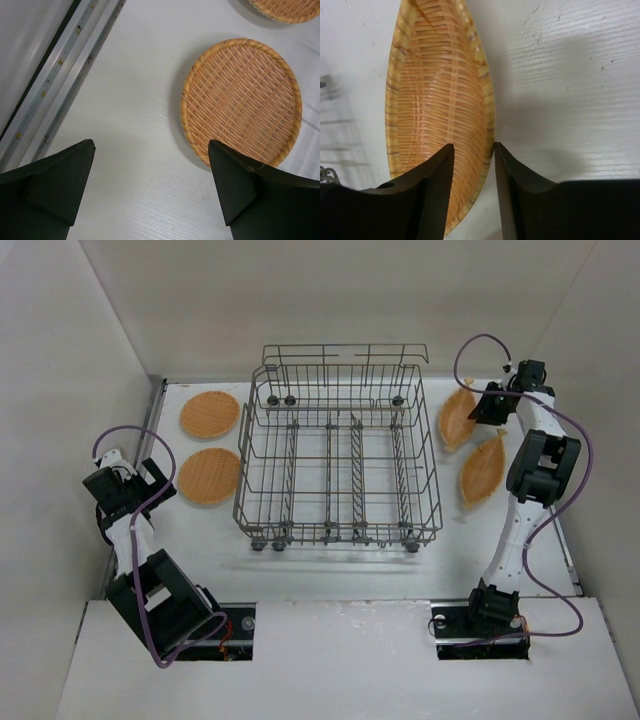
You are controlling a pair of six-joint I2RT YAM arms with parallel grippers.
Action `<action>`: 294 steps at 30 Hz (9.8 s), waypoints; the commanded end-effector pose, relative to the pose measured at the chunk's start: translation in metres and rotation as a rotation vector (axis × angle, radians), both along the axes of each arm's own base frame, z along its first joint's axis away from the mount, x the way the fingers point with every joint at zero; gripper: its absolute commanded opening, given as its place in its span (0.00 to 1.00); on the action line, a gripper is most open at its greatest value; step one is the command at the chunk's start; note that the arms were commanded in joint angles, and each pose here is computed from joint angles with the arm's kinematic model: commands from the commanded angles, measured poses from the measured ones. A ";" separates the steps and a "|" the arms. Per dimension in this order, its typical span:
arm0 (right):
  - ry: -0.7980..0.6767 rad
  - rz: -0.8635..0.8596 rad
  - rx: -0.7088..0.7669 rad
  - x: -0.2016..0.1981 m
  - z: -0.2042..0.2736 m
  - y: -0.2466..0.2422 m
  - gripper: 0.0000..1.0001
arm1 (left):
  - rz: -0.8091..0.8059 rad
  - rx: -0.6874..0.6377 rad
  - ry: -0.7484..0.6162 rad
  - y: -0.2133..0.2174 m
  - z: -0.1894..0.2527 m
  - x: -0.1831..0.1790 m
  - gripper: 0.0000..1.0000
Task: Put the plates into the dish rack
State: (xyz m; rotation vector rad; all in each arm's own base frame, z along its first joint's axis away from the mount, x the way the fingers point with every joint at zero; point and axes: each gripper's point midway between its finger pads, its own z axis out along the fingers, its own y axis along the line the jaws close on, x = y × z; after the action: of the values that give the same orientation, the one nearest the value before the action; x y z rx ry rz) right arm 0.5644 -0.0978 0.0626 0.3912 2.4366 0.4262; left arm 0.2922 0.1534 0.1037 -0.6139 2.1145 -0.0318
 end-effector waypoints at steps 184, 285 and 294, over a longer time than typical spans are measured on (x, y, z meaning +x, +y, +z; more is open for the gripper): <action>-1.066 1.220 -1.089 -0.108 0.171 0.493 0.53 | 0.018 -0.034 -0.108 0.016 0.026 0.005 1.00; 0.175 -0.460 0.053 -0.184 -0.011 -0.043 0.46 | 0.027 -0.038 -0.070 0.018 0.020 0.007 1.00; 0.183 -0.442 0.059 -0.186 -0.013 -0.044 0.28 | 0.027 -0.038 -0.061 0.018 0.020 0.009 1.00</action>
State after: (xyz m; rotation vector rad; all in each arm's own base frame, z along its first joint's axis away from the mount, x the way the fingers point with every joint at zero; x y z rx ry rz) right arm 0.3666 -0.1354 0.0375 1.0331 2.4472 0.2843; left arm 0.2918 0.1651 0.1062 -0.6839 2.0827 -0.0936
